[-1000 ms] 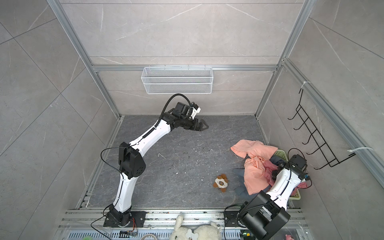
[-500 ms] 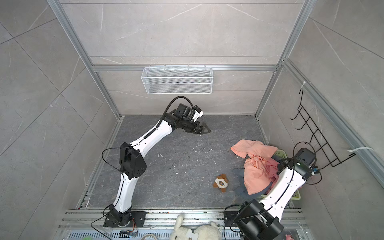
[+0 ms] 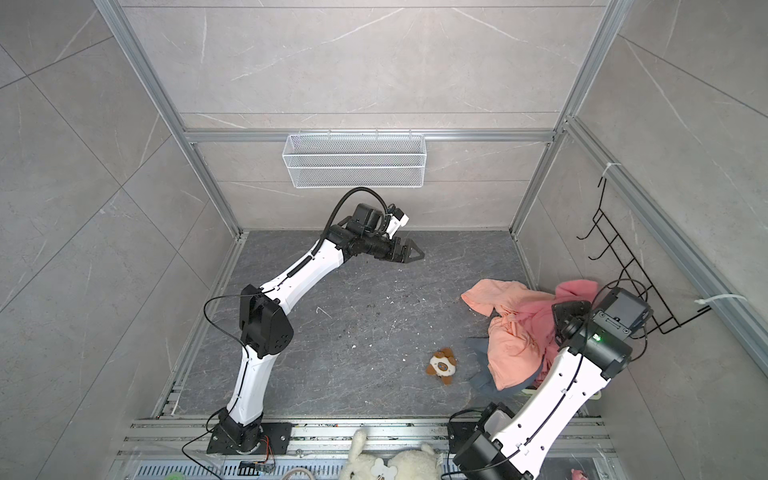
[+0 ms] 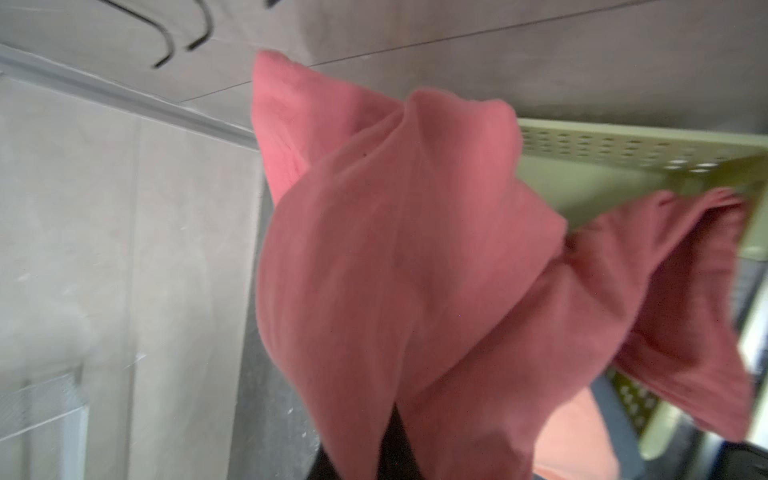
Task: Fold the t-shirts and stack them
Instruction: 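Grasp the pink t-shirt with the right gripper and lift it out, then drop the pink t-shirt onto the open table with the right gripper, then lower both grippers and pinch opposite edges of the pink t-shirt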
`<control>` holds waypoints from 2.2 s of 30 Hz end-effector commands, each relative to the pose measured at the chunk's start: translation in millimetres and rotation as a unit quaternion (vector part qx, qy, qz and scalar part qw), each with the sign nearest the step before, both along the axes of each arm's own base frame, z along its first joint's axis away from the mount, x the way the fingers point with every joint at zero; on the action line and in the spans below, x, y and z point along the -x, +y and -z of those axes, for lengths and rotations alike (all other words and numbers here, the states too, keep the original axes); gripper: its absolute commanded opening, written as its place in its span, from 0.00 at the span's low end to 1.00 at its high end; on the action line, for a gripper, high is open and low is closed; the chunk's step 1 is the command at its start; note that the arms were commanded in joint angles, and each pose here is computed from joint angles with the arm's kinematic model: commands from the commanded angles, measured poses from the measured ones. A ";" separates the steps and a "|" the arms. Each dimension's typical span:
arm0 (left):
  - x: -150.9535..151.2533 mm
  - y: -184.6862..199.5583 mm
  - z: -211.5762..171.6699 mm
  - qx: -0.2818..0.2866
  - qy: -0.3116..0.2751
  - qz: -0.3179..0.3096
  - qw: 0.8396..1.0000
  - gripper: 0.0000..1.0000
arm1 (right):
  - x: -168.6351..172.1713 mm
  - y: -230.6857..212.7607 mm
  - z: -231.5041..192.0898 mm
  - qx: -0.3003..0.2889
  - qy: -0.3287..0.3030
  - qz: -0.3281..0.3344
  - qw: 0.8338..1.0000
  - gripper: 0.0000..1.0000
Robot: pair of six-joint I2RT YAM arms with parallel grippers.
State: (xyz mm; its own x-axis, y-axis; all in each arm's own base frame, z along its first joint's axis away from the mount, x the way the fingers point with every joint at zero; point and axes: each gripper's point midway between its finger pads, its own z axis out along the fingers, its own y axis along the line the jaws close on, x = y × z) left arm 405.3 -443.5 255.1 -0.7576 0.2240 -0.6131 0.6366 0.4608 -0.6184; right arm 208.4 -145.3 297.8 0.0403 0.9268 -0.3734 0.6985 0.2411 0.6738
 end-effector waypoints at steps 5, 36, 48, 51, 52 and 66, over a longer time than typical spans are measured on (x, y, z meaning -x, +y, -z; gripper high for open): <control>-21.9 5.6 -54.6 0.095 -0.024 -0.015 0.995 1.00 | -42.8 52.6 -124.3 0.054 -0.225 -0.157 0.960 0.00; -36.0 246.8 -110.3 0.029 -0.167 -0.376 0.911 1.00 | -207.1 381.8 -272.7 0.018 -0.424 -0.635 0.646 0.00; -28.9 274.4 -41.1 -0.094 -0.093 -0.416 0.900 1.00 | -248.5 206.9 17.0 0.016 -0.044 -0.400 0.915 0.69; -26.0 267.4 -9.1 -0.129 -0.056 -0.404 0.904 1.00 | -238.9 203.9 44.8 0.027 0.003 -0.403 0.915 0.71; -24.7 264.5 2.0 -0.142 -0.043 -0.398 0.905 1.00 | -237.5 206.8 51.2 0.026 0.013 -0.409 0.912 0.71; 12.7 221.8 160.4 -0.280 0.116 -0.329 0.895 0.82 | -225.9 319.9 125.6 0.057 0.088 -0.568 0.816 0.71</control>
